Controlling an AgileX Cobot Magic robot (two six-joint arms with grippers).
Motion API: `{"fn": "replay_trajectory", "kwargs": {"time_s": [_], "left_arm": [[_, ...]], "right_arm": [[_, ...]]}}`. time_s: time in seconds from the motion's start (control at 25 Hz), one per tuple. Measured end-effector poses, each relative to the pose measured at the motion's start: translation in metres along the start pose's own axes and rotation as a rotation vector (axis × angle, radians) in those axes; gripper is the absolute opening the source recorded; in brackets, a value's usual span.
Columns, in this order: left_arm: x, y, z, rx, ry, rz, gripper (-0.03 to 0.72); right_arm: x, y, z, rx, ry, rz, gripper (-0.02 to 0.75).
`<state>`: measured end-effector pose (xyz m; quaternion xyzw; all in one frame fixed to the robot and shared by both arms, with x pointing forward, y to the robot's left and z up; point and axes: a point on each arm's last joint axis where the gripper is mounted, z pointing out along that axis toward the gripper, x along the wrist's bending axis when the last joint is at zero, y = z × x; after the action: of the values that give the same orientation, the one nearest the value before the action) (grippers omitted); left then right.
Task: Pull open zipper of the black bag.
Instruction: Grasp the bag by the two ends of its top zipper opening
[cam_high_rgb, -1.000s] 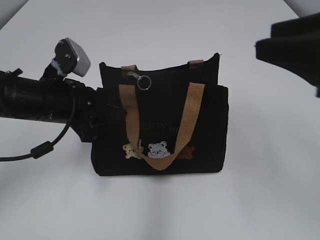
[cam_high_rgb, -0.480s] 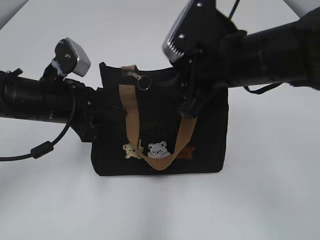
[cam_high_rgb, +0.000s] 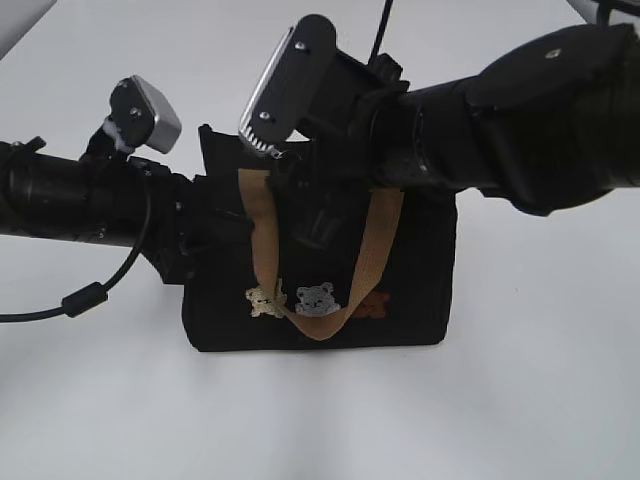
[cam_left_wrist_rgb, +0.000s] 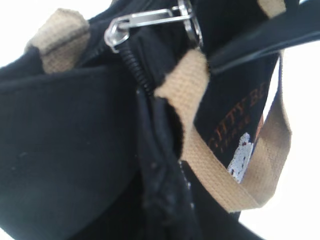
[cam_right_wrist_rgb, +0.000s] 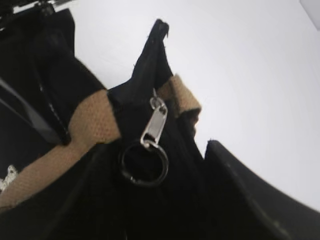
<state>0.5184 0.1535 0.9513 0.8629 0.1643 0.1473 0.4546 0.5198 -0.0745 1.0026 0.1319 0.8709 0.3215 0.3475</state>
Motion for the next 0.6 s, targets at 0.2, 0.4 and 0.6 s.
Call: {"fn": "replay_trajectory", "kwargs": {"time_s": [0.2, 0.4, 0.6], "left_arm": [[0.0002, 0.0003, 0.0, -0.001, 0.0, 0.001, 0.069], [0.0003, 0.0002, 0.0, 0.0, 0.001, 0.0, 0.069], [0.0005, 0.0001, 0.0, 0.002, 0.004, -0.001, 0.069]], "right_arm": [[-0.0015, 0.0034, 0.0052, -0.003, -0.006, 0.0, 0.446], [-0.001, 0.0031, 0.0058, 0.0, -0.006, 0.0, 0.23], [-0.003, 0.0041, 0.0042, -0.001, -0.018, 0.01, 0.018]]}}
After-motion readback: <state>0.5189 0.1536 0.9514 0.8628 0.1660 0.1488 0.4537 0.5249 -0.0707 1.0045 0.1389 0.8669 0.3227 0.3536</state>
